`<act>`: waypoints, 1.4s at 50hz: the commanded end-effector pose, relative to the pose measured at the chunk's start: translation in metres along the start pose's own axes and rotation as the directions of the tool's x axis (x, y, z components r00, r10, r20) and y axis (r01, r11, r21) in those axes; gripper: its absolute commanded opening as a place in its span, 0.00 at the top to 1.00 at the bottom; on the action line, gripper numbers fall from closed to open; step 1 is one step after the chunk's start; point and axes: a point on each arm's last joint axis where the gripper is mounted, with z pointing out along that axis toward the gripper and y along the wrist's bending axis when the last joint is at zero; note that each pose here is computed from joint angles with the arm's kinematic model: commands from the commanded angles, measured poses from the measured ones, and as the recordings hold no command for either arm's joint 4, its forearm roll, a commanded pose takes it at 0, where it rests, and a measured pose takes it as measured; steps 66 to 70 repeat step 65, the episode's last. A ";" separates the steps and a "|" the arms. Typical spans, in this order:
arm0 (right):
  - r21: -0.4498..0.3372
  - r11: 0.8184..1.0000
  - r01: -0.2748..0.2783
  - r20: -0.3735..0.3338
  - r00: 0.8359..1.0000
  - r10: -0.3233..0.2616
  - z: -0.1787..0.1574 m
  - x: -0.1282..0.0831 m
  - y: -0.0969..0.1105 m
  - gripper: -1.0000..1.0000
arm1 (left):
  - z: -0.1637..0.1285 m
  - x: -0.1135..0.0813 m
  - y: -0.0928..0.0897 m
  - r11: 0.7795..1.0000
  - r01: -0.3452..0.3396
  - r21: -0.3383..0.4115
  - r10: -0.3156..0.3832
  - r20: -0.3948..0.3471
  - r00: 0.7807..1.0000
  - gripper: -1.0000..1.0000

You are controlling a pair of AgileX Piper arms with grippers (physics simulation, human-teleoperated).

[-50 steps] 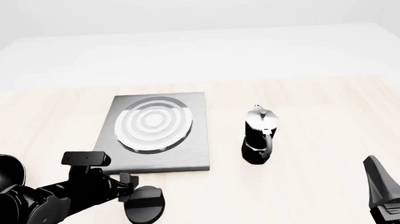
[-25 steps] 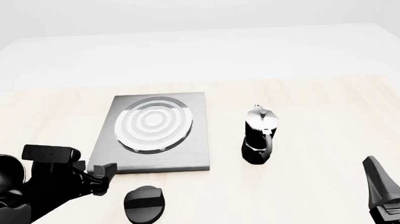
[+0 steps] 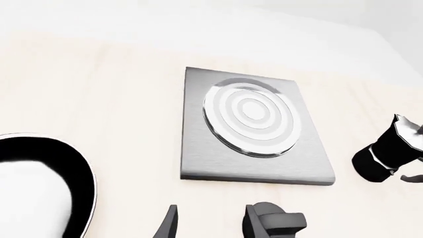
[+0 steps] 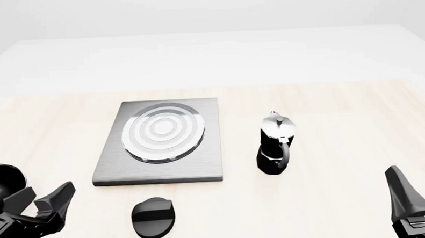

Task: Turn on the stove.

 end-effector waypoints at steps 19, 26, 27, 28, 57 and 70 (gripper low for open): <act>0.001 1.000 0.010 0.006 1.000 -0.010 0.000 -0.001 0.000 0.00 | -0.026 0.035 0.011 0.999 0.038 -0.031 -0.032 0.160 0.987 0.00; 0.002 1.000 0.008 0.006 1.000 -0.008 0.000 -0.001 0.000 0.00 | -0.022 0.047 0.014 0.997 0.045 -0.059 -0.039 0.100 0.994 0.00; 0.002 1.000 0.008 0.007 1.000 -0.008 0.000 -0.001 0.000 0.00 | -0.022 0.047 0.015 0.997 0.035 -0.062 -0.029 0.100 0.995 0.00; 0.001 1.000 0.008 0.008 1.000 -0.008 0.000 -0.001 0.000 0.00 | -0.022 0.047 0.015 0.997 0.032 -0.065 -0.026 0.093 0.995 0.00; -0.012 1.000 -0.016 0.005 1.000 0.016 0.000 0.000 0.001 0.00 | -0.023 0.056 0.022 0.981 0.037 -0.193 -0.037 0.007 0.999 0.00; -0.015 1.000 -0.019 0.005 1.000 0.019 0.000 0.000 0.001 0.00 | -0.023 0.056 0.023 0.978 0.037 -0.206 -0.035 0.012 0.999 0.00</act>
